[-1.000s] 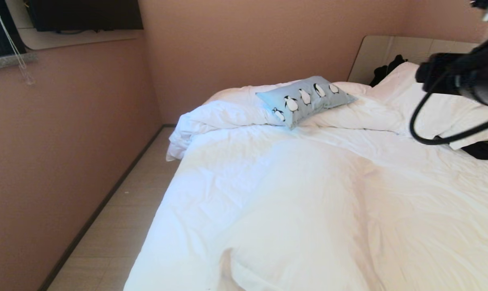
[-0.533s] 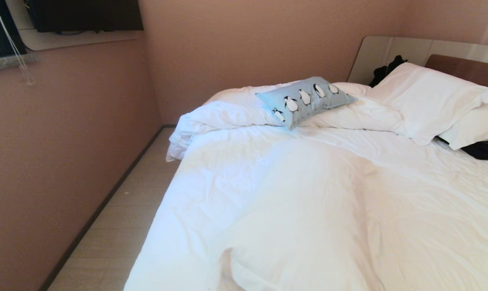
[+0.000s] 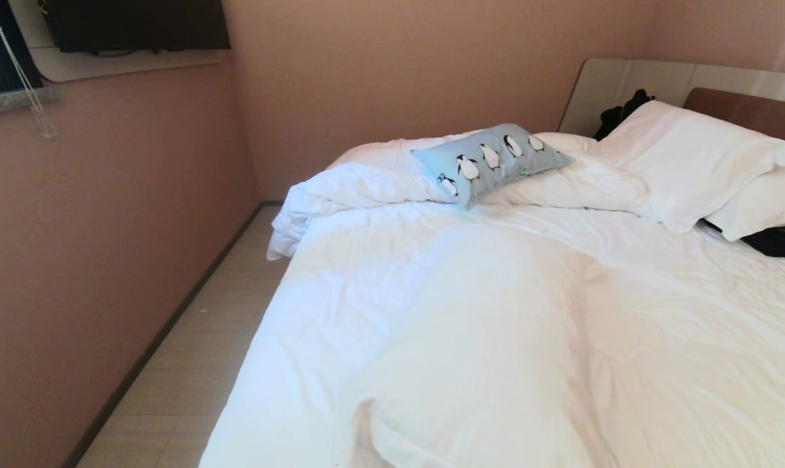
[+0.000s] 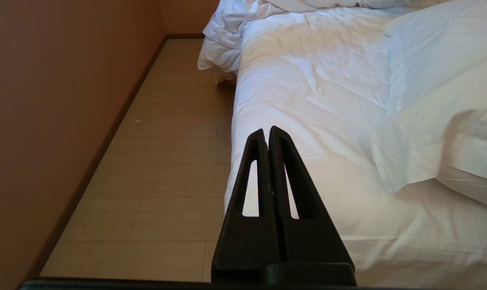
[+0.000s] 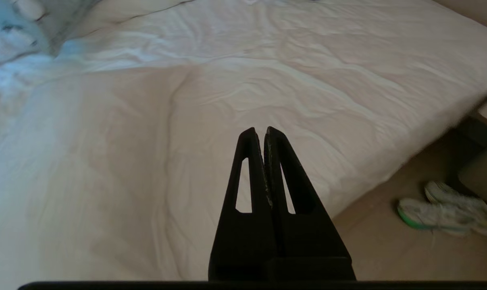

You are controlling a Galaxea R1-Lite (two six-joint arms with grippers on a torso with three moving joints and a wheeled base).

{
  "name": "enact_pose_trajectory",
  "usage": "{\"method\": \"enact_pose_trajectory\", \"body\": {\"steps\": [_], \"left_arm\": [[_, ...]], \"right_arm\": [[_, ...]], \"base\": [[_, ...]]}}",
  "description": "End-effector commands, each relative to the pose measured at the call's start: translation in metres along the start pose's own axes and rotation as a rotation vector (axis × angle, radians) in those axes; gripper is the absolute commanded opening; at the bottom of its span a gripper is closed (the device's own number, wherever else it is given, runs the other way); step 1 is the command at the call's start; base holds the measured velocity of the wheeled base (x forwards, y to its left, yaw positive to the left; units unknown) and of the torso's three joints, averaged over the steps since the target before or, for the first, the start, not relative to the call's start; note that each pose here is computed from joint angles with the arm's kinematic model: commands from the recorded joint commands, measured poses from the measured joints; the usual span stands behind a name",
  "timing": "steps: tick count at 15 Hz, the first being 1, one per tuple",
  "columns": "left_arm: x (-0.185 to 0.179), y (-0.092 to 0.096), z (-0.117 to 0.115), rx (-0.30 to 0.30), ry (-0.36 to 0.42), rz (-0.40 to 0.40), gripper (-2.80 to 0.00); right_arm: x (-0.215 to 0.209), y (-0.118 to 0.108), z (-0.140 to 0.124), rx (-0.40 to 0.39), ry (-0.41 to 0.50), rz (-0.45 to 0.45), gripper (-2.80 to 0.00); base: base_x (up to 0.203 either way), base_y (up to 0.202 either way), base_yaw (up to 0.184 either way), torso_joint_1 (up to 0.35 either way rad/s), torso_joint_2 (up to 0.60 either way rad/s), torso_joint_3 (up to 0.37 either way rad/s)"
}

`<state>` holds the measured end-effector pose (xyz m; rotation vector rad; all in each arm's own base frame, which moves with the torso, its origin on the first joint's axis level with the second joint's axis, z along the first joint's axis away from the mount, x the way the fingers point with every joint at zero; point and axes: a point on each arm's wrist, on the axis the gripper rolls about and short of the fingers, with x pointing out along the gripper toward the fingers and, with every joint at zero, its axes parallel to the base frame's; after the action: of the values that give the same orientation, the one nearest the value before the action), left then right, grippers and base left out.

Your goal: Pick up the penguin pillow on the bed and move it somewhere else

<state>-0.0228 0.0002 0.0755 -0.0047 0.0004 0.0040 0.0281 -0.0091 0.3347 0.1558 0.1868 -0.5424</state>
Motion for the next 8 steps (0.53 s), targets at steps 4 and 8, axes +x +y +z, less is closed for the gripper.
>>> {"method": "enact_pose_trajectory", "body": {"steps": [4, 8], "left_arm": [[0.000, 0.000, 0.000, 0.000, 0.000, 0.001, -2.80], [0.000, 0.000, 0.000, 0.000, 0.002, 0.001, -2.80]], "right_arm": [[-0.057, -0.049, -0.031, 0.078, -0.064, -0.188, -2.80], [-0.095, -0.073, -0.069, 0.069, -0.162, -0.226, -2.80]], "base": [[0.000, 0.000, 0.000, 0.000, 0.00, 0.000], [0.000, 0.000, 0.000, 0.000, 0.00, 0.000]]}}
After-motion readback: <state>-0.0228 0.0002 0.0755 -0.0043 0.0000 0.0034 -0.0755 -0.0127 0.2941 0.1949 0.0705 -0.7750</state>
